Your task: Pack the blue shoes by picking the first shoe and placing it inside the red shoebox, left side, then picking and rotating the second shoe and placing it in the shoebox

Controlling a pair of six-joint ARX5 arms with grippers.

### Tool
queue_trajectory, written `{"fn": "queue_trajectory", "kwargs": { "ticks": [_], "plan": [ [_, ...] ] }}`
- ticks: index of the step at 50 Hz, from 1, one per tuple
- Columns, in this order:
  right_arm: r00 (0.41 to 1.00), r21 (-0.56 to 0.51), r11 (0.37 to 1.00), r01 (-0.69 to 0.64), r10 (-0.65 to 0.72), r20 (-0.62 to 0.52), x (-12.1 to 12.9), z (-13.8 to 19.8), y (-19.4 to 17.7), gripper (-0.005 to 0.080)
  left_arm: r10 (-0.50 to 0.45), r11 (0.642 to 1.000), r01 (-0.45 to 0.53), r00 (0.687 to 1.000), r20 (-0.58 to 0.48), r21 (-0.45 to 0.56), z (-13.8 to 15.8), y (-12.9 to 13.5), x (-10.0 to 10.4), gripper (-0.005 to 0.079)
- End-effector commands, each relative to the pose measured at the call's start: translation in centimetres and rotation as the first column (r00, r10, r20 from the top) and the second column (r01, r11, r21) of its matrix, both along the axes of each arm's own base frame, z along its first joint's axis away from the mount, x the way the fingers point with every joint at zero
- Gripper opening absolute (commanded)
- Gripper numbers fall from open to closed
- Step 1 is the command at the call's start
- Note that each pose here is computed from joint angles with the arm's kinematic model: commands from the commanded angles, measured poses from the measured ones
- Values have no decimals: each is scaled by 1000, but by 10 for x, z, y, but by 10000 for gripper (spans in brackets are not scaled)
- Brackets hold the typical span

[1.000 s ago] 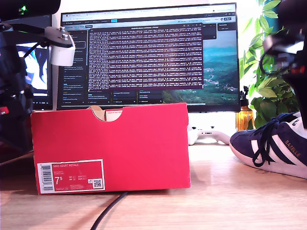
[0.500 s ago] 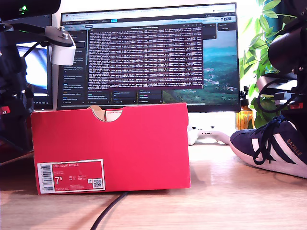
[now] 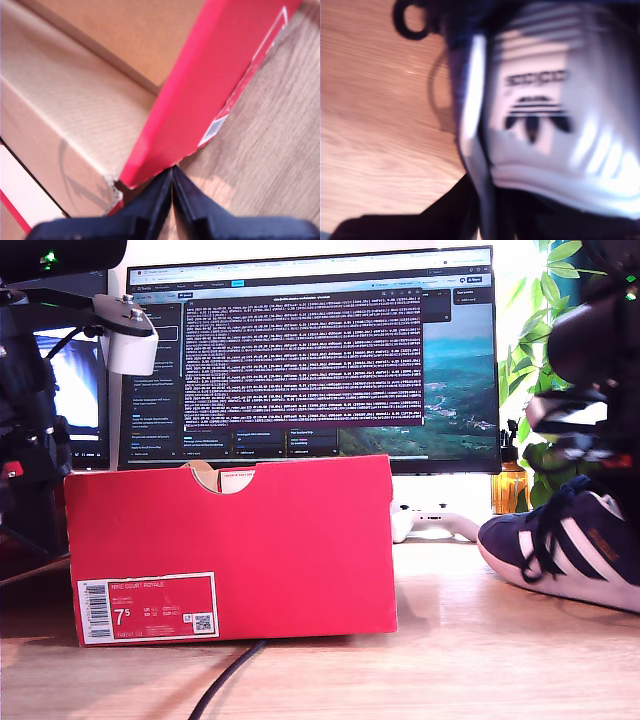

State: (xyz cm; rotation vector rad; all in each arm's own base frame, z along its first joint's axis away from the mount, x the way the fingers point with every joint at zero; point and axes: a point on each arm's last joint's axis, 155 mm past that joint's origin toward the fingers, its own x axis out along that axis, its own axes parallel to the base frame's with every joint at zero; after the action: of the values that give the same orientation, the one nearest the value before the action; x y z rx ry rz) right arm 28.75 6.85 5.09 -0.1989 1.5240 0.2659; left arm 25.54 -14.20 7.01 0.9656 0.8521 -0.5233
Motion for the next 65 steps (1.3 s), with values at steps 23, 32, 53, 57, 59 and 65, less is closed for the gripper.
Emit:
{"fn": "queue_trajectory", "kwargs": {
  "ticks": [23,32,53,57,59,65],
  "plan": [
    [975,400,913,-76,-15,221,33,130,140,-13,5,1000,-5,1000,-9,-2,-3,-2,0,-19],
    [952,532,835,-143,-30,303,40,171,191,-13,5,1000,-5,1000,-9,-1,-3,-2,0,-19],
    [921,676,720,-159,-138,363,65,198,254,-13,10,1000,-10,1000,2,0,-1,-1,2,-19],
    [926,685,713,-152,-140,351,68,191,262,-13,11,1000,-11,1000,4,2,-1,-1,2,-19],
    [929,687,712,-143,-143,342,70,187,265,-13,11,1000,-11,1000,4,2,-1,-1,2,-19],
    [932,693,705,-153,-129,338,71,178,279,-13,11,1000,-11,1000,3,1,-1,-1,2,-19]
  ]
}}
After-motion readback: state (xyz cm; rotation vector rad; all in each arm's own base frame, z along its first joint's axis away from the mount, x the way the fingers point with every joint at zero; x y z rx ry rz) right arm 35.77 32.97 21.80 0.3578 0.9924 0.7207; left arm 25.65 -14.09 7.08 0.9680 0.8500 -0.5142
